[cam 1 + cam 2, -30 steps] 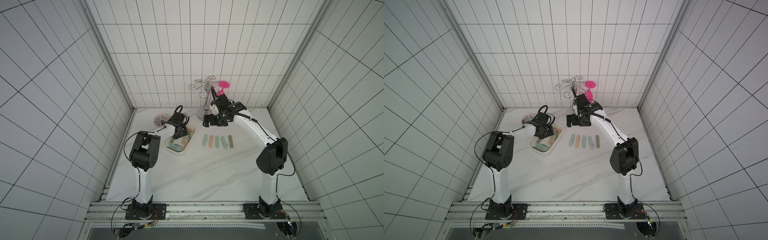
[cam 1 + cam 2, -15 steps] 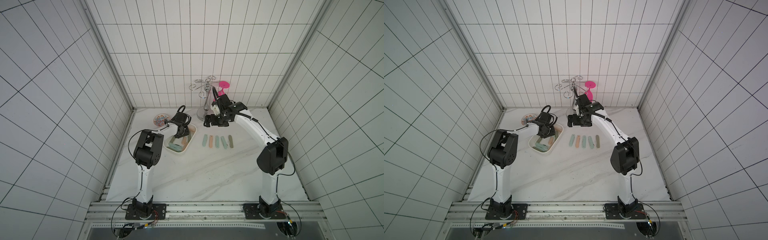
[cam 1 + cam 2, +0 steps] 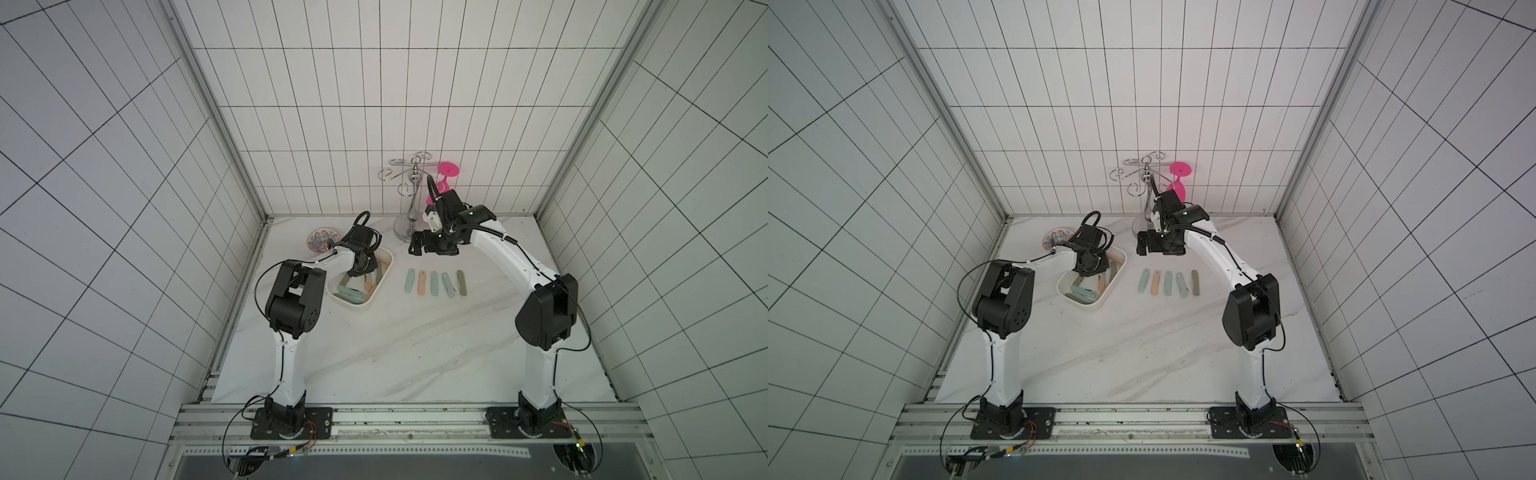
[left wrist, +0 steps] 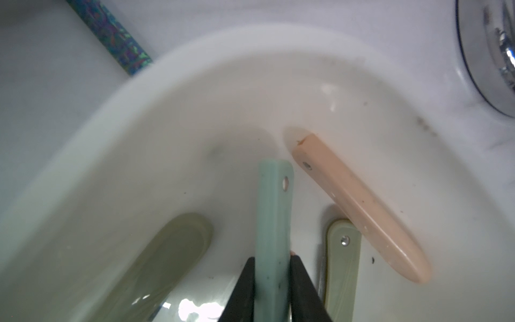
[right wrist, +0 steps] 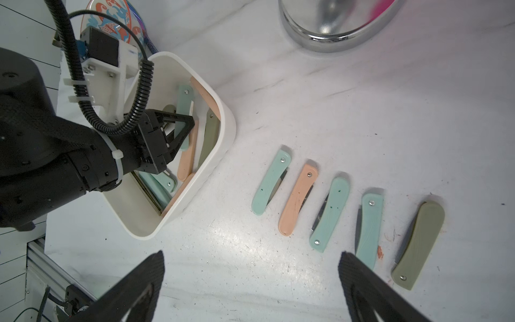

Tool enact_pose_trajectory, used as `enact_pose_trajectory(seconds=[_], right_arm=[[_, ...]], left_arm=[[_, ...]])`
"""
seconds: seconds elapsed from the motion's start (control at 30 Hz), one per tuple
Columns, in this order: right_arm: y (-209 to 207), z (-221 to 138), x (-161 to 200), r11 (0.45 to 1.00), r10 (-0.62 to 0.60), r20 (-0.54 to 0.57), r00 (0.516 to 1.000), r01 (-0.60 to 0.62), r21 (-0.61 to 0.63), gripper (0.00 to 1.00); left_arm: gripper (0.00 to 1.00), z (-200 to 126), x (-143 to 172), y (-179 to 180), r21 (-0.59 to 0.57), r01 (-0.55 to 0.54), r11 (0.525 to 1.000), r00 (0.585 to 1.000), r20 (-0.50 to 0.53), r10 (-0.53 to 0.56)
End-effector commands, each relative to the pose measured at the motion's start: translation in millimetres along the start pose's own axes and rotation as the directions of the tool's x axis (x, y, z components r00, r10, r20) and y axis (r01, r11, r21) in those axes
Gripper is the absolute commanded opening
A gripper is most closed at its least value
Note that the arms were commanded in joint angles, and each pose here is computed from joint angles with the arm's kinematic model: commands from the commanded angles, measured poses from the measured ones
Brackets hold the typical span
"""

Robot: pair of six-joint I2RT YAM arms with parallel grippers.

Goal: Take the fruit knife out of the storage box
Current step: Pick up the fruit knife from the storage box.

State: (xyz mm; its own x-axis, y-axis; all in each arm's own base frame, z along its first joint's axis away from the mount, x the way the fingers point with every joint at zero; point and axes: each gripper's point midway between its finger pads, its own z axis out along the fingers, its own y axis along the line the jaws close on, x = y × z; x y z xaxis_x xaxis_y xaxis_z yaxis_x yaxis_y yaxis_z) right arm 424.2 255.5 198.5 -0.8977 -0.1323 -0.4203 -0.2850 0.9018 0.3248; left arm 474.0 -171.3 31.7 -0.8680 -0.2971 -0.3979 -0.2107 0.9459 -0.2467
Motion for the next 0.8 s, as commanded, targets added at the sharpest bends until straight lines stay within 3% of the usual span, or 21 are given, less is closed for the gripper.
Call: enact_pose_trajectory(seconds=[0.0,0.5,0.77], right_arm=[[2,-7,4,1.0,-0.004,-0.001,1.0,0.004,-0.024,0.99],[11,2,7,0.998,0.016,-0.025,1.0,-0.018,-0.067,0.99],[20,6,5,0.992,0.037,-0.03,0.999,-0.04,-0.117,0.99]], left_arm=[[0.15,-10,8,14,-0.056,-0.026,0.998,1.0,-0.014,0.026],[0.14,-51,-7,-12,0.129,-0.098,0.987,0.994,0.06,0.091],[0.12,-84,1,-33,0.338,-0.131,0.932,0.99,0.084,0.109]])
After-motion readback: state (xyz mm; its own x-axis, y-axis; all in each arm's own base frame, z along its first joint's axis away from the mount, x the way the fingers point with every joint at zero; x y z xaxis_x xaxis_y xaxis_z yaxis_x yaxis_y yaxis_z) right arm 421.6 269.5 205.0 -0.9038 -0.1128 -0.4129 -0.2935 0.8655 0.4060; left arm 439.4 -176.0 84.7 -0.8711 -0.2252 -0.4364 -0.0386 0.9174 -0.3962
